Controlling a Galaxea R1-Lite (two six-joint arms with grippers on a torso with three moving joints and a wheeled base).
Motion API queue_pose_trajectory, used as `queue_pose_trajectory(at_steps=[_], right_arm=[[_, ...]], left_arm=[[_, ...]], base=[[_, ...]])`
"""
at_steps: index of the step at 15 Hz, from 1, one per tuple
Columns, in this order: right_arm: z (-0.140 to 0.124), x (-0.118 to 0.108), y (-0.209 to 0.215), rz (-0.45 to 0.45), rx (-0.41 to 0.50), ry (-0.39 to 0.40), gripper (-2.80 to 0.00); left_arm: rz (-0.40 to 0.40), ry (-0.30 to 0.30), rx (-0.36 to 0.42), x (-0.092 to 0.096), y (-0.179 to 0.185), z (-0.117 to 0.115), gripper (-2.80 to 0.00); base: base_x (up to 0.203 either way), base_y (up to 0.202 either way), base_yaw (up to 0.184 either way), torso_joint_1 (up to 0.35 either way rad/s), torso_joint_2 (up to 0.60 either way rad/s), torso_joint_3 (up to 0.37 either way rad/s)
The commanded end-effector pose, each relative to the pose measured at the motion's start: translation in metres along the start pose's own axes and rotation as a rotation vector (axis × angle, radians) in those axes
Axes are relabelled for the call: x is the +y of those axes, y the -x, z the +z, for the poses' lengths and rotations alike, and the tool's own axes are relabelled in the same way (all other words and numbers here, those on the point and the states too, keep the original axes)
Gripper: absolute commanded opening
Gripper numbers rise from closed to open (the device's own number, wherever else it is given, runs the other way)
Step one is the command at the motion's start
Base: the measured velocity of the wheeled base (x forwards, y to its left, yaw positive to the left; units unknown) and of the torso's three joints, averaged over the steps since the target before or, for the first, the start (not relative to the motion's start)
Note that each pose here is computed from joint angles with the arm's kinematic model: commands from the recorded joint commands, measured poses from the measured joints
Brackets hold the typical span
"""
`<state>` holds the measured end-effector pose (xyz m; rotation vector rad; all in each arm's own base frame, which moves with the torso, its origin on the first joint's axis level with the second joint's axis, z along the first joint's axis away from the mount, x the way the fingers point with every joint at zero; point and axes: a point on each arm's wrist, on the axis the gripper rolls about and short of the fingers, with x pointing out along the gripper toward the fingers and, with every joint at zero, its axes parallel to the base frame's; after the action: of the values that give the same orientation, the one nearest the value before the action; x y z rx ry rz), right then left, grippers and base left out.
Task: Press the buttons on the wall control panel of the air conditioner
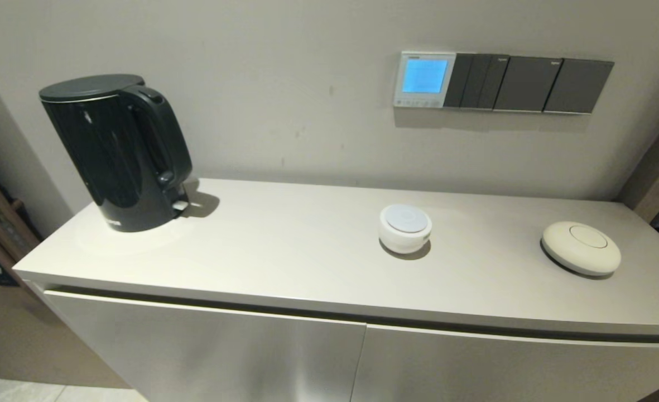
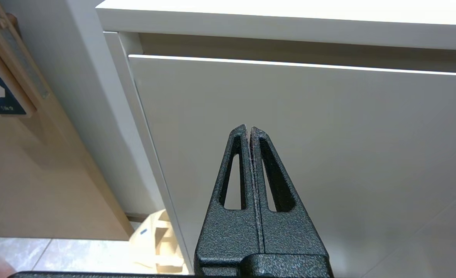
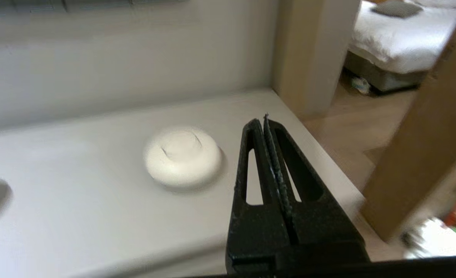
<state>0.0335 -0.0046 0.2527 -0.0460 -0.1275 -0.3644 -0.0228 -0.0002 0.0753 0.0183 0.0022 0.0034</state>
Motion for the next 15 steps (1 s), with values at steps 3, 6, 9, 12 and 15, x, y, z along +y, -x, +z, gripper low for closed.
queue_pose_trajectory(at_steps=[3, 6, 9, 12, 15], right_arm=[[-0.029, -0.023, 0.037, -0.029, 0.023, 0.013, -2.80], [-0.068, -0.019, 0.039, -0.059, 0.110, 0.056, -2.80], [-0.116, -0.018, 0.045, -0.152, 0.229, 0.110, -2.80], [-0.126, -0.018, 0.058, -0.047, 0.164, 0.064, -2.80], [-0.138, -0.016, 0.063, 0.090, 0.122, 0.036, -2.80]], left_arm=[[0.000, 0.000, 0.000, 0.000, 0.000, 0.000, -2.80], [0.001, 0.000, 0.001, 0.000, 0.000, 0.000, -2.80], [0.001, 0.000, -0.001, 0.000, 0.000, 0.000, -2.80], [0.001, 0.000, 0.001, 0.000, 0.000, 0.000, -2.80], [0.001, 0.000, 0.001, 0.000, 0.000, 0.000, -2.80]], base=[[0.000, 0.000, 0.000, 0.000, 0.00, 0.000], [0.000, 0.000, 0.000, 0.000, 0.00, 0.000], [0.000, 0.000, 0.000, 0.000, 0.00, 0.000], [0.000, 0.000, 0.000, 0.000, 0.00, 0.000], [0.000, 0.000, 0.000, 0.000, 0.00, 0.000]])
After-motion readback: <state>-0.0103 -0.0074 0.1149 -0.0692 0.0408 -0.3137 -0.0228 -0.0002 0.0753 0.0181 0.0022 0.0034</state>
